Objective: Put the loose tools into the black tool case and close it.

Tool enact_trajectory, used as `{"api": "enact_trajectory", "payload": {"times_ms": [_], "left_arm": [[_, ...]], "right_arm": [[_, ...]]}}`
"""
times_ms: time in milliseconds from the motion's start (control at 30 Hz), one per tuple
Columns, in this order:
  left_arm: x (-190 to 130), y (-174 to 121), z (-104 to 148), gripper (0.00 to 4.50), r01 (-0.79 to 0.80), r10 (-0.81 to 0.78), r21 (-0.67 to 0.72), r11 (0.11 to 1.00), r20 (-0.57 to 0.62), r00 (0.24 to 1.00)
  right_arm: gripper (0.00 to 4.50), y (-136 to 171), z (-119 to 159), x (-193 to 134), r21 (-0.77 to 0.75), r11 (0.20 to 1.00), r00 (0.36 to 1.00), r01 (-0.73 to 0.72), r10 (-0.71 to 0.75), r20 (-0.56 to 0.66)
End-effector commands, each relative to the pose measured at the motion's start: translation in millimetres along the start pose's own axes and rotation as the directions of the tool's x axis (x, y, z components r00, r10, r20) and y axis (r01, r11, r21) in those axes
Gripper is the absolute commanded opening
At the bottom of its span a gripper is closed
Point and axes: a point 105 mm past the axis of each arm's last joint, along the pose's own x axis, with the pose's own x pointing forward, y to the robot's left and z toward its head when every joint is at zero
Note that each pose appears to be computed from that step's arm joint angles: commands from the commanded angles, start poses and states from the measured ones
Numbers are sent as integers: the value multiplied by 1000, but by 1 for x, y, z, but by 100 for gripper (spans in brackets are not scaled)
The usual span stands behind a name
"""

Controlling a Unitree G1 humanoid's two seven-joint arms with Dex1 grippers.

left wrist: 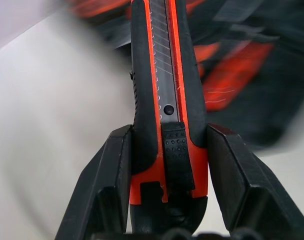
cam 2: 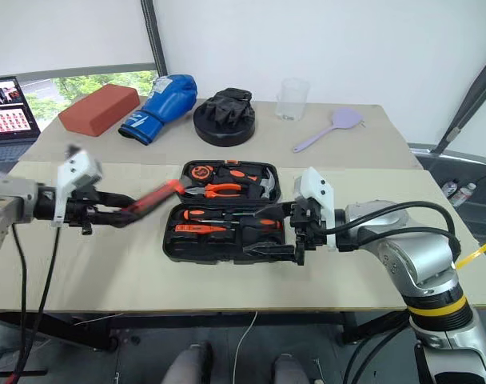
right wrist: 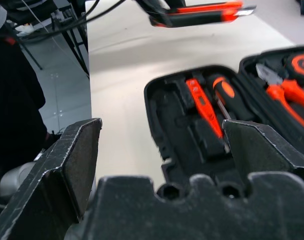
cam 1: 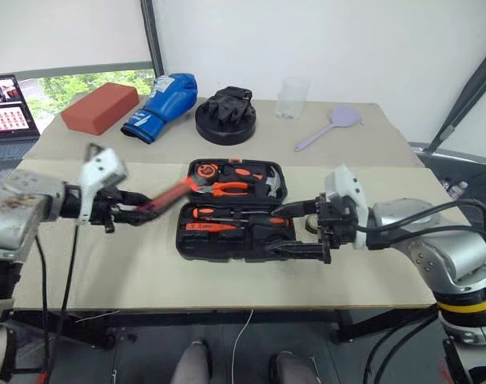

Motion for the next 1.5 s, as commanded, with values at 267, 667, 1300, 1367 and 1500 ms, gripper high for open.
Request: {"api": "enact_trajectory", "payload": {"times_ms": [267,667,1300,1367,1500], "left_arm": [[71,0,3,174,304,-270,198,932,-181,946],[91,4,15,292,349,-333,157,924,-122,935],[78,5,25,158,288,-281,214,933,-66,958],[79,3,25,83,296,-287,220,930,-72,955],[85,-1,14,1,315,-288,239,919,-142,947]], "right_arm": [[450,7,5,-15,-55,994,996,93,-94,-7],[450,10,3,-18,-49,988,989,148,-148,-2],[450,8,4,-15,-47,990,991,133,-132,13],[450,7,4,-15,-44,990,991,134,-134,14],[450,8,4,-15,-41,990,991,135,-134,16]]}}
